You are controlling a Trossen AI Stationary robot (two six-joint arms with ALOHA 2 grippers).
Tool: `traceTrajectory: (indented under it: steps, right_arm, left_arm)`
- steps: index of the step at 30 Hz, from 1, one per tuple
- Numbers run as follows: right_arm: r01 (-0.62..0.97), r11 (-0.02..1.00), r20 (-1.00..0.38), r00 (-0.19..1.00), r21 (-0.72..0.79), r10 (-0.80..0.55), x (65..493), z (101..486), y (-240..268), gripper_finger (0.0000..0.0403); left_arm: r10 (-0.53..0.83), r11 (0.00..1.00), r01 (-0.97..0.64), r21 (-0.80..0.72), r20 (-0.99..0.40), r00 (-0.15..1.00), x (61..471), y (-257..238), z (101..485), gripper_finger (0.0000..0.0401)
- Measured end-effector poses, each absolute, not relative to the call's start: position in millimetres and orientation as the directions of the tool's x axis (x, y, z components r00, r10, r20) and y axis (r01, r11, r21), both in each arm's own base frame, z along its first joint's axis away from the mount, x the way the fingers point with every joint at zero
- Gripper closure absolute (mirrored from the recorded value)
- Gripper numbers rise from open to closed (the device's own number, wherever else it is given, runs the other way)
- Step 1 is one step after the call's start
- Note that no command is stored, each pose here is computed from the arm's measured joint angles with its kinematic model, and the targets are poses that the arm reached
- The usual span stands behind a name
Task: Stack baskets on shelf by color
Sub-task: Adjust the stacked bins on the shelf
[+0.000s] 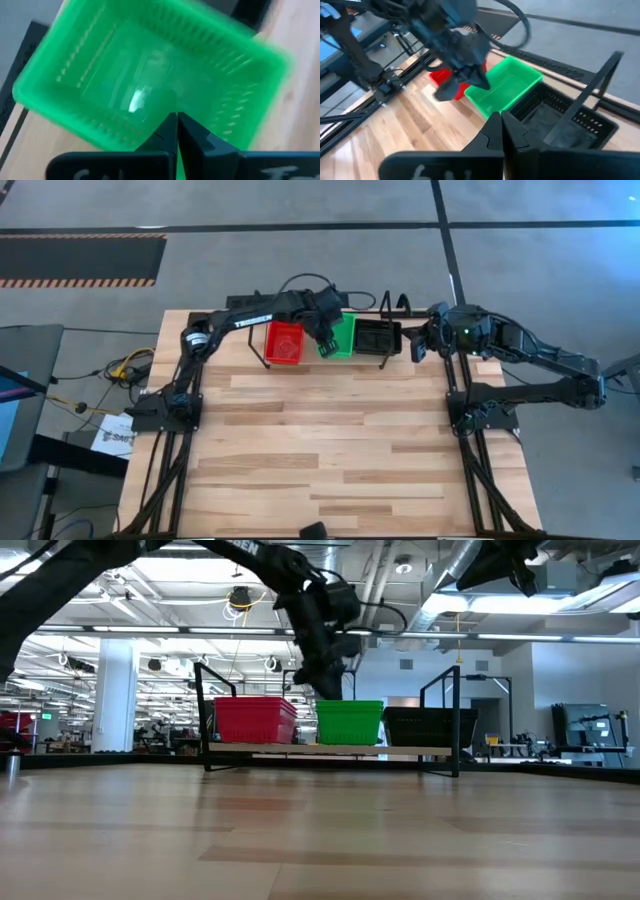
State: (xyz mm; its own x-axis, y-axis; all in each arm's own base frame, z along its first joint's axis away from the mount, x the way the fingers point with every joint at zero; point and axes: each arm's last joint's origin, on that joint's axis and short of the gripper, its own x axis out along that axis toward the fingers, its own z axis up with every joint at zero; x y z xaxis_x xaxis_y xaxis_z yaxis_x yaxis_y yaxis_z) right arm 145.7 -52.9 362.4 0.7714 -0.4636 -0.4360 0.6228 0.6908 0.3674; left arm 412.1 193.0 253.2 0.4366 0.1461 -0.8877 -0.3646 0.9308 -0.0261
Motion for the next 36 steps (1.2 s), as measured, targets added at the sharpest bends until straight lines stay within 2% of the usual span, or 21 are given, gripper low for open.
traceTrajectory:
  steps: [6,13,15,24,28,36]
  right_arm:
    - [0.611,0.700,-0.436,0.779,0.370,-0.450,146.6,362.5,-50.4,0.0401]
    - [0.611,0.697,-0.433,0.780,0.375,-0.451,146.7,362.8,-50.5,0.0401]
    - [0.610,0.698,-0.431,0.781,0.375,-0.452,146.8,362.9,-50.5,0.0401]
    - [0.614,0.697,-0.431,0.779,0.370,-0.456,146.6,362.9,-51.0,0.0401]
    - [0.613,0.701,-0.431,0.779,0.365,-0.456,146.6,362.9,-51.0,0.0401]
    - [0.611,0.704,-0.430,0.779,0.362,-0.456,146.6,363.0,-50.9,0.0401]
  left_arm:
    - [0.189,0.929,-0.369,0.032,-0.898,0.397,410.7,193.8,251.3,0.0401]
    - [0.228,0.908,-0.395,0.136,-0.954,0.196,392.0,190.5,258.4,0.0401]
    - [0.228,0.905,-0.399,0.144,-0.958,0.172,389.9,190.2,259.8,0.0401]
    - [0.170,0.904,-0.426,0.049,-0.953,0.252,398.9,175.1,278.6,0.0401]
    - [0.091,0.908,-0.418,-0.031,-0.959,0.269,403.4,161.5,277.6,0.0401]
    - [0.211,0.927,-0.354,0.128,-0.955,0.209,409.9,149.2,264.4,0.0401]
